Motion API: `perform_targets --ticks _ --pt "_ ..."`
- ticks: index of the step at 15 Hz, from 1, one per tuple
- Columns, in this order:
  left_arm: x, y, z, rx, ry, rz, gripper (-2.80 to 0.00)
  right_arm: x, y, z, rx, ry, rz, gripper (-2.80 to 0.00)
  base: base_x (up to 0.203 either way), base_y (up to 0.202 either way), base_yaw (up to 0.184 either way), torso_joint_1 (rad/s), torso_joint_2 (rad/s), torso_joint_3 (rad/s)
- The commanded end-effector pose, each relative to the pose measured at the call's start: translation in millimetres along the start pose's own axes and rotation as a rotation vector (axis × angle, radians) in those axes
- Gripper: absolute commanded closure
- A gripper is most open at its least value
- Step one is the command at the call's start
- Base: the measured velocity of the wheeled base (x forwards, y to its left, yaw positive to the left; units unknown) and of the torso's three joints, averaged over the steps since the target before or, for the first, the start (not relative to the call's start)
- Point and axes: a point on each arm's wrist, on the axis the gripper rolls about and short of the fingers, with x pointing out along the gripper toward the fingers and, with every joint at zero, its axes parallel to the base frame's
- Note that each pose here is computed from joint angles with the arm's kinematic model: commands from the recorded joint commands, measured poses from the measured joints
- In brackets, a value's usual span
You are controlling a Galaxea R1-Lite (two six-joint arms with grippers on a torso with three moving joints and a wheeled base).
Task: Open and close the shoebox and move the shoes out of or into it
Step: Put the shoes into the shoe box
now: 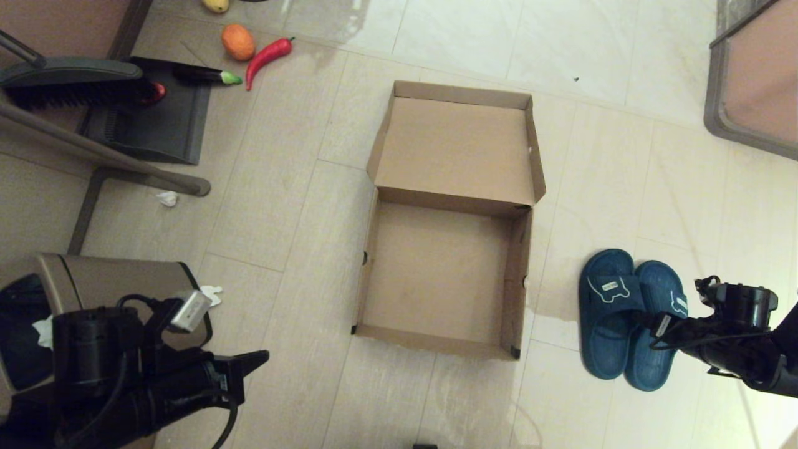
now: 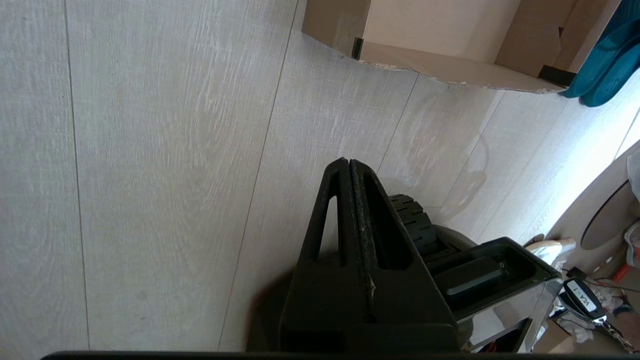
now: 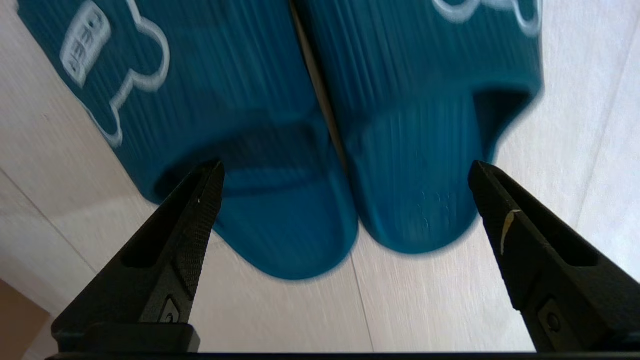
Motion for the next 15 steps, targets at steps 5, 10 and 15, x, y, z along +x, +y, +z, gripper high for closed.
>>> perform_targets --ticks 5,10,15 --pt "-3 -0.8 2 0.002 -0.02 -0.001 0.0 40 -26 6 -0.144 -0.027 0.073 -2.8 0.0 0.0 0.0 0.0 0.0 0.0" --pt "-8 -1.5 -3 -0.001 -0.011 0.0 0.0 60 -29 14 -0.184 -0.064 0.121 -2.8 0.0 0.0 0.0 0.0 0.0 0.0" --pt "-10 -1.6 -5 -0.001 -0.01 0.003 0.0 61 -25 7 -0.188 -0.048 0.128 0.0 0.0 0.0 0.0 0.0 0.0 0.0"
